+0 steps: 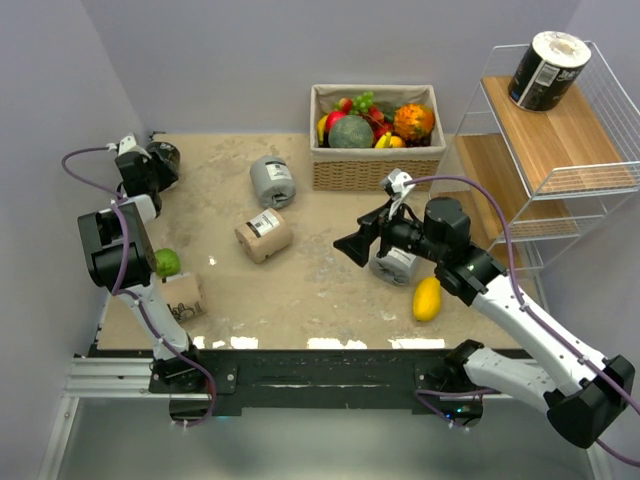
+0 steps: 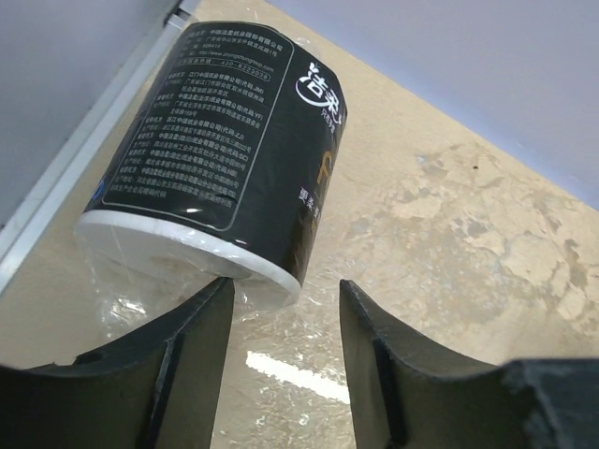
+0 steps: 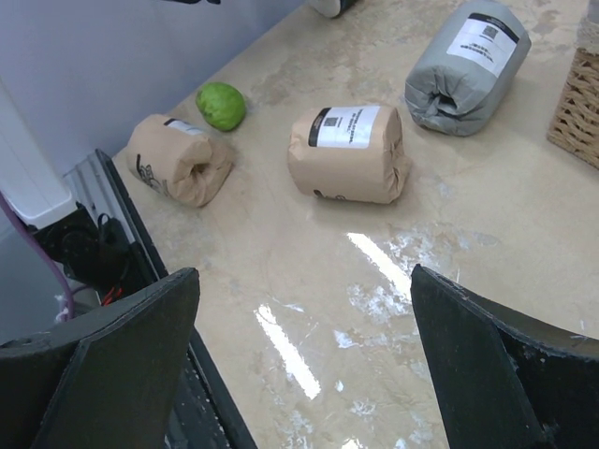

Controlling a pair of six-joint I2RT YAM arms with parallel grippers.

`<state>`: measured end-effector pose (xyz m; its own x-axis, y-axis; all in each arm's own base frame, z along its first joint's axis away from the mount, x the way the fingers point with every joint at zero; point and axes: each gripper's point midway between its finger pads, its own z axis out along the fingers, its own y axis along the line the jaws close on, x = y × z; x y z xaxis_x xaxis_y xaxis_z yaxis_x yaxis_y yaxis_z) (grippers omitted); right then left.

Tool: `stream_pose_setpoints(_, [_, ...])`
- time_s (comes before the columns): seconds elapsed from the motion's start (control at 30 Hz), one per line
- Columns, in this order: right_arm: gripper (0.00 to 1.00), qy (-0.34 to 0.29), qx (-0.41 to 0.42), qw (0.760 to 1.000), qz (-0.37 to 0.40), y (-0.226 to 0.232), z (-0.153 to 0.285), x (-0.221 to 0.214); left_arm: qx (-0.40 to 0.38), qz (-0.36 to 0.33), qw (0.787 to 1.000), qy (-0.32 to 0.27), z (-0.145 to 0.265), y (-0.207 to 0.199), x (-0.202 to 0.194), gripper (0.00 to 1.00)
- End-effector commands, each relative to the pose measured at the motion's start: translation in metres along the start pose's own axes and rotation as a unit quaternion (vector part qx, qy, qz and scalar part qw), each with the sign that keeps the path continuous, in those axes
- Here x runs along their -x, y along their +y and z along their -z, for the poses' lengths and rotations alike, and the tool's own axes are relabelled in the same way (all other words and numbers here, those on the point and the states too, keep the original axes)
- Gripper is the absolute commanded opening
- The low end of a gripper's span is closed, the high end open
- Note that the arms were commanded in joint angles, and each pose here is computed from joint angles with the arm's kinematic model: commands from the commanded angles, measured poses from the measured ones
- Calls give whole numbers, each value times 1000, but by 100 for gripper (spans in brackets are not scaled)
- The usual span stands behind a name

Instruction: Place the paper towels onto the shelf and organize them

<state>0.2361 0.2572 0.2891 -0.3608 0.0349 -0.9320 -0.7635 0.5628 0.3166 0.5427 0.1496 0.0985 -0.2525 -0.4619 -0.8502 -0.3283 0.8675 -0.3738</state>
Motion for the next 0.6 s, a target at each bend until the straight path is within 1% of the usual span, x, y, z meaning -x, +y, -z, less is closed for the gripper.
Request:
stream_pose_setpoints(0.0, [99, -21, -12, 1000, 18, -4, -2, 13, -37, -3, 999, -14, 7, -17, 19, 51])
stream_pose_setpoints(0.13, [99, -28, -11, 999, 20, -2, 3, 15, -23, -2, 1000, -19, 13, -15, 23, 46])
stream_pose_setpoints(0.2, [99, -31, -16, 999, 18, -3, 4, 15, -9, 4, 1000, -29, 21, -10, 23, 46])
stream_pose_setpoints(0.23, [99, -33, -14, 999, 18, -2, 5, 16, -5, 9, 999, -36, 25, -9, 26, 53])
stream_pose_setpoints(0.3, [99, -36, -14, 999, 17, -1, 6, 18, 15, 14, 998, -53, 32, -3, 29, 59])
stream_pose_setpoints(0.33, [99, -38, -14, 999, 16, -1, 7, 19, 27, 18, 998, -58, 33, 1, 30, 65])
stream_pose_setpoints(0.43, [99, -41, -5, 999, 19, 4, 8, 22, 39, 26, 997, -59, 32, 6, 28, 77])
stream_pose_setpoints(0.5, [99, -46, -1, 999, 20, 6, 10, 25, 43, 31, 997, -56, 29, 8, 25, 79])
stream_pose_setpoints(0.57, [99, -56, 6, 998, 25, 10, 13, 29, 39, 35, 996, -67, 28, 7, 29, 80])
